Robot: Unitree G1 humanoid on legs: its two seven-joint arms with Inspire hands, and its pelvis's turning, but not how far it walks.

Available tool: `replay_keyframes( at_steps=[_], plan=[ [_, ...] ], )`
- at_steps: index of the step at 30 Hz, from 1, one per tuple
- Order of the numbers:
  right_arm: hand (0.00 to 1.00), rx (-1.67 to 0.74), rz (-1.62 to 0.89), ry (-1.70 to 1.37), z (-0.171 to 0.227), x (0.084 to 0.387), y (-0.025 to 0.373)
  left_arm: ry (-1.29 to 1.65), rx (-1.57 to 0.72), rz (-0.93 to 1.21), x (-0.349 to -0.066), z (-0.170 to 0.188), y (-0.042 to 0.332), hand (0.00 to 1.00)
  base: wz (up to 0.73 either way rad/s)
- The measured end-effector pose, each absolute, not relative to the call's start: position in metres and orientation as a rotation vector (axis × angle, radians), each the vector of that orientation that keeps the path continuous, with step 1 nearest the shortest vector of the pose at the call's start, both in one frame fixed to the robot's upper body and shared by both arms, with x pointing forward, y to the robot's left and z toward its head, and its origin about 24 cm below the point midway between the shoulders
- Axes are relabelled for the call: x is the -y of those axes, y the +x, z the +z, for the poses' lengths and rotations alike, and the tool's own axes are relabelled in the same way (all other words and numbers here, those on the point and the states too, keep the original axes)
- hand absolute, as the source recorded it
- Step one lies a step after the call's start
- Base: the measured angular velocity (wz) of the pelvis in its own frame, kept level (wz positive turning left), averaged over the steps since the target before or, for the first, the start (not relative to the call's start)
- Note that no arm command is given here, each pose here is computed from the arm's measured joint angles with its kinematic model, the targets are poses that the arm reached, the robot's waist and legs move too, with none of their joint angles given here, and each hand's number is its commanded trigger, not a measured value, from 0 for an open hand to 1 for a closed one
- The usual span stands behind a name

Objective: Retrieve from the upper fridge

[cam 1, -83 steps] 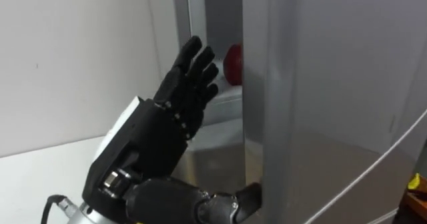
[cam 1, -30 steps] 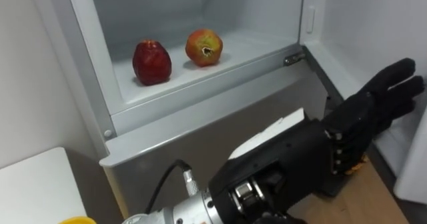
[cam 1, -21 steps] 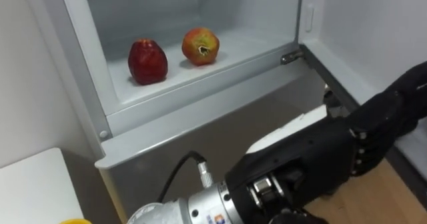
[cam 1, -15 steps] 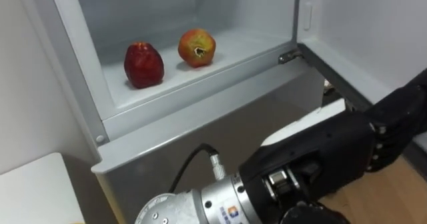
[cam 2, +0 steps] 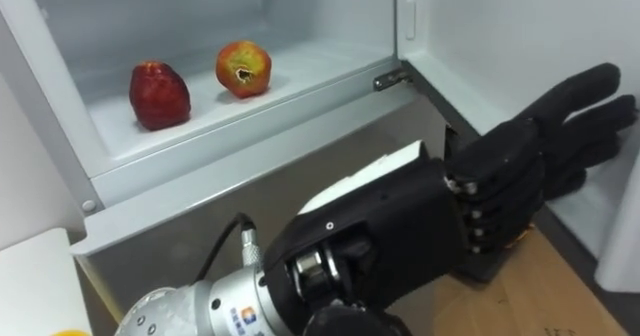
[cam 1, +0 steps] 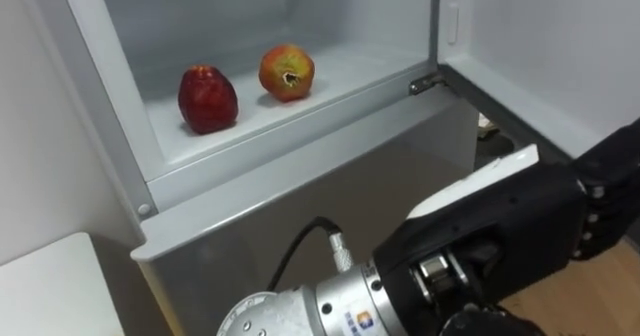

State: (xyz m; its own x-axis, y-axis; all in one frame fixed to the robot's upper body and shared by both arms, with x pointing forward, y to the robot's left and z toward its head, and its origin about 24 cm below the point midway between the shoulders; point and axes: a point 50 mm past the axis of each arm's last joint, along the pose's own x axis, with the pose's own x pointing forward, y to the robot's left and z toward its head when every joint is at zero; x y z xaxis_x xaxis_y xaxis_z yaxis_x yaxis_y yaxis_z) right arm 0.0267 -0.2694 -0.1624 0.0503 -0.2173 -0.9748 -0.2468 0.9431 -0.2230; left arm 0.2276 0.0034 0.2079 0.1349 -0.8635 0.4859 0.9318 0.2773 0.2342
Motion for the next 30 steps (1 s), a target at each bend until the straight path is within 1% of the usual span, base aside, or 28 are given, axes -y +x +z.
replay_keyframes(
  at_steps=[4,7,9,10,12,13,15,18,19,22,24,25,27,28,30],
  plan=[
    [0.00,-1.520,0.020,-0.394,-0.162,0.271,0.030,-0.061,0.603,-1.269,-0.012,0.207,0.230,0.00,-0.01],
    [0.00,-1.526,0.016,-0.402,-0.162,0.271,0.026,0.045,0.590,-1.169,-0.035,0.202,0.240,0.00,0.02],
    [0.00,-1.519,-0.001,-0.394,-0.161,0.273,0.023,0.130,0.571,-1.010,-0.076,0.201,0.248,0.00,0.13],
    [0.00,-1.519,-0.007,-0.389,-0.161,0.273,0.022,0.148,0.572,-0.965,-0.087,0.202,0.248,0.00,0.24],
    [0.00,-1.528,-0.034,-0.374,-0.161,0.276,0.014,0.271,0.596,-0.743,-0.129,0.209,0.248,0.00,0.27],
    [0.00,-1.532,-0.037,-0.377,-0.161,0.276,0.011,0.282,0.602,-0.694,-0.137,0.212,0.249,0.00,0.27],
    [0.00,-1.542,-0.024,-0.395,-0.161,0.275,0.005,0.295,0.642,-0.496,-0.167,0.221,0.244,0.00,0.34],
    [0.00,-1.542,-0.031,-0.393,-0.161,0.274,0.003,0.299,0.681,-0.314,-0.192,0.229,0.237,0.00,0.45],
    [0.00,-1.540,-0.030,-0.400,-0.161,0.274,0.003,0.306,0.694,-0.283,-0.195,0.231,0.236,0.00,0.27],
    [0.00,-1.522,-0.028,-0.447,-0.161,0.274,0.006,0.338,0.738,-0.100,-0.217,0.237,0.228,0.00,0.09],
    [0.00,-1.508,-0.051,-0.463,-0.160,0.276,0.006,0.345,0.747,0.064,-0.238,0.238,0.220,0.00,0.06],
    [0.00,-1.507,-0.048,-0.472,-0.160,0.276,0.007,0.342,0.753,0.101,-0.243,0.239,0.218,0.00,0.00],
    [0.00,-1.491,-0.046,-0.479,-0.160,0.276,0.010,0.336,0.788,0.240,-0.261,0.244,0.206,0.00,0.15],
    [0.00,-1.490,-0.049,-0.479,-0.160,0.277,0.009,0.336,0.793,0.273,-0.265,0.244,0.202,0.00,0.22],
    [0.00,-1.486,-0.062,-0.475,-0.159,0.277,0.006,0.332,0.798,0.415,-0.281,0.240,0.189,0.00,0.19]
  ],
)
